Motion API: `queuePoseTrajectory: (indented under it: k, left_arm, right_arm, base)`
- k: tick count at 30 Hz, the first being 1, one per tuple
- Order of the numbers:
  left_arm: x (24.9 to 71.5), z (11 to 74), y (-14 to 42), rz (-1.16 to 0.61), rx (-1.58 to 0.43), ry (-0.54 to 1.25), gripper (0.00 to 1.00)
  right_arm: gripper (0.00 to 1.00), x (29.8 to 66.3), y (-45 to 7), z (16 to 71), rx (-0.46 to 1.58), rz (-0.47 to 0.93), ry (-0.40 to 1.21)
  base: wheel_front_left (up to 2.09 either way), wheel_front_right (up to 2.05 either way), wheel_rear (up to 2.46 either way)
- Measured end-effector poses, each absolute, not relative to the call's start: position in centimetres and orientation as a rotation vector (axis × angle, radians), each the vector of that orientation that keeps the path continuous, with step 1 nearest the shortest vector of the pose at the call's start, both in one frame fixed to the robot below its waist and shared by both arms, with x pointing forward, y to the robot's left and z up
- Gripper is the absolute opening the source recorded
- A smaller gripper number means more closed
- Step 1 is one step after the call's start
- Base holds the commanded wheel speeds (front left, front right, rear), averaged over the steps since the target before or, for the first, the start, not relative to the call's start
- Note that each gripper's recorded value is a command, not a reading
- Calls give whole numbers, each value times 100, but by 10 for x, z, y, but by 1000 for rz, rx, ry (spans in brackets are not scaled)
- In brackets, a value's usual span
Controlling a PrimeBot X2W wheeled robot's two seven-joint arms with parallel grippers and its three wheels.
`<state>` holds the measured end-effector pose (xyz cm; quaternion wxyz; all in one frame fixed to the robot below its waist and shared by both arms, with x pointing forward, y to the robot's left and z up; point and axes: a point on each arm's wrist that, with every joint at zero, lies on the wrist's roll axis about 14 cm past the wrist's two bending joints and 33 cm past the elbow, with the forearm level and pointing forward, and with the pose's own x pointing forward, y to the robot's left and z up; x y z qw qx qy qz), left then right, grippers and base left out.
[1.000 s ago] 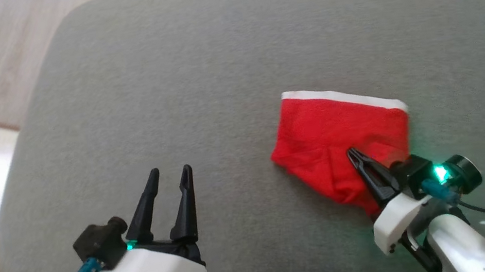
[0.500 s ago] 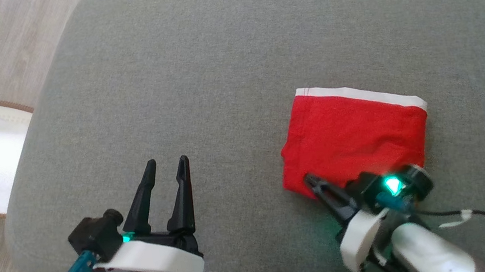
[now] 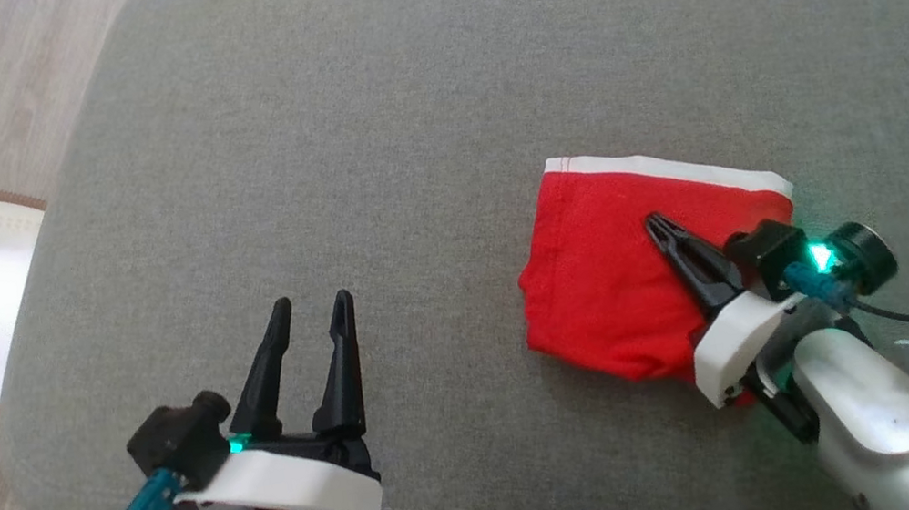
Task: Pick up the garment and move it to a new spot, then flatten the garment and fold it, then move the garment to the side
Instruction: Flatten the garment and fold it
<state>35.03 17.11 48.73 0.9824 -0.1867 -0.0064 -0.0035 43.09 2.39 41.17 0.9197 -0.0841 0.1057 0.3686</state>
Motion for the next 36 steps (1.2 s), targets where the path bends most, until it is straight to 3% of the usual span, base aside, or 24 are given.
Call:
queuePoseTrajectory:
  k: [9, 21, 22, 23, 27, 36]
  left_arm:
    - [356, 487, 173, -5, -375, -12, 100]
    - [367, 496, 158, -60, -384, -35, 100]
    - [369, 498, 156, -68, -384, -40, 100]
    - [370, 499, 153, -79, -381, -44, 100]
    - [375, 507, 140, -125, -383, -61, 100]
    - [380, 524, 120, -194, -373, -105, 100]
  right_arm:
    - [0, 423, 19, 373, -202, 741, 359]
    - [0, 442, -11, 407, -95, 594, 274]
    - [43, 445, -15, 415, -82, 573, 249]
    - [100, 449, -20, 426, -68, 551, 217]
    - [100, 458, -49, 463, -25, 453, 99]
    - [100, 428, -117, 480, -31, 264, 31]
  base:
    - [0, 0, 0]
    - [0, 0, 0]
    - [0, 0, 0]
    - [0, 0, 0]
    - [0, 0, 0]
    - [0, 0, 0]
